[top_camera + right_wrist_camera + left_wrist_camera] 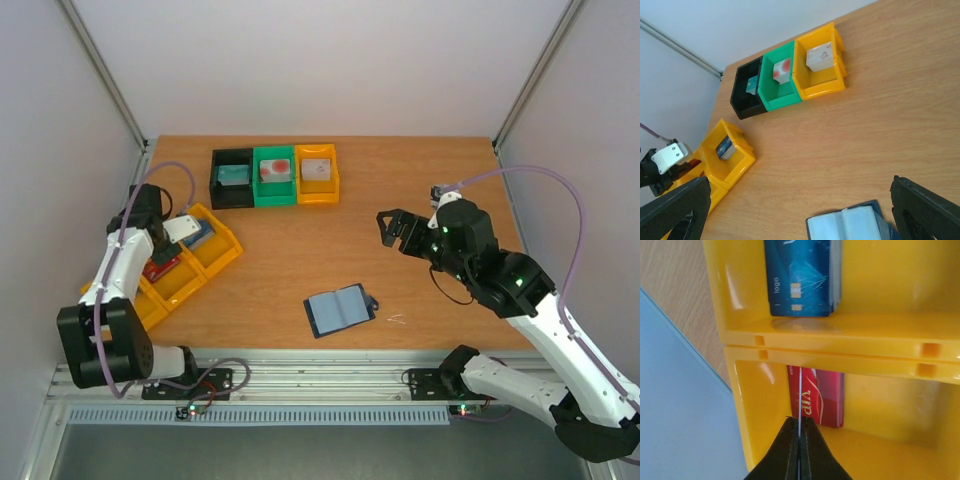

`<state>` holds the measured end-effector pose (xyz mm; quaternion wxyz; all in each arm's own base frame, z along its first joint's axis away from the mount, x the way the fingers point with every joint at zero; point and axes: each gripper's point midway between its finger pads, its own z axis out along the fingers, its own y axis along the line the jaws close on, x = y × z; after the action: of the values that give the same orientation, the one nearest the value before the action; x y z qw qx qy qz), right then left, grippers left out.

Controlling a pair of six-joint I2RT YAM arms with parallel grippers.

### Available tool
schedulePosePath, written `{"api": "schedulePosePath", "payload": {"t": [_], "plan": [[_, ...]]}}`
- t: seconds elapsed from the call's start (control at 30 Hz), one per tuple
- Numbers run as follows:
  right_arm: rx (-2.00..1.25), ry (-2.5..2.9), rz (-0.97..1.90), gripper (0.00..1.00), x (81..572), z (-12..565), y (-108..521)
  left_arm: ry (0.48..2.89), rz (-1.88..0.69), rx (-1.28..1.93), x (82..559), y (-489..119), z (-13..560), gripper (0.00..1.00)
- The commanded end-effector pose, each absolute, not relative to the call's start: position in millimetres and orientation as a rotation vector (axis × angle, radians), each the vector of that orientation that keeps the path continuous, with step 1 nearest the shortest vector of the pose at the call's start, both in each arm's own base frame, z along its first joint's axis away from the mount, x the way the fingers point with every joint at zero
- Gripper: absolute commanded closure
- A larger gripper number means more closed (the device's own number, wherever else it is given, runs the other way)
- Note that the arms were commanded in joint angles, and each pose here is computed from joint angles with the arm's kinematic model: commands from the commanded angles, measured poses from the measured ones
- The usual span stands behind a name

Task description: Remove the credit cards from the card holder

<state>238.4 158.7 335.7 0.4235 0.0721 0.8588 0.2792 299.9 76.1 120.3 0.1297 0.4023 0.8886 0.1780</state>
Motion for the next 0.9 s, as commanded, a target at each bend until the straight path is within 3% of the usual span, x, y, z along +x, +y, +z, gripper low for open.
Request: {"api": "schedulePosePath", "payload": {"t": [0.0, 0.43, 0.87], "plan": [[0.194, 2.112, 0.605, 0.02, 236.3, 334.4, 138.1, 2.558, 0.581, 1.093, 322.3, 92.7, 113.6, 1.0], [0.195, 2.049, 0.541, 0.01, 243.6, 348.8, 129.2, 2.51, 0.418, 1.126, 326.9, 85.9, 94.3, 1.0], [0.23, 2.081, 0.545, 0.02, 241.8, 340.7, 128.5, 2.324, 0.486, 1.32, 334.6, 79.6, 73.1, 1.0]]}}
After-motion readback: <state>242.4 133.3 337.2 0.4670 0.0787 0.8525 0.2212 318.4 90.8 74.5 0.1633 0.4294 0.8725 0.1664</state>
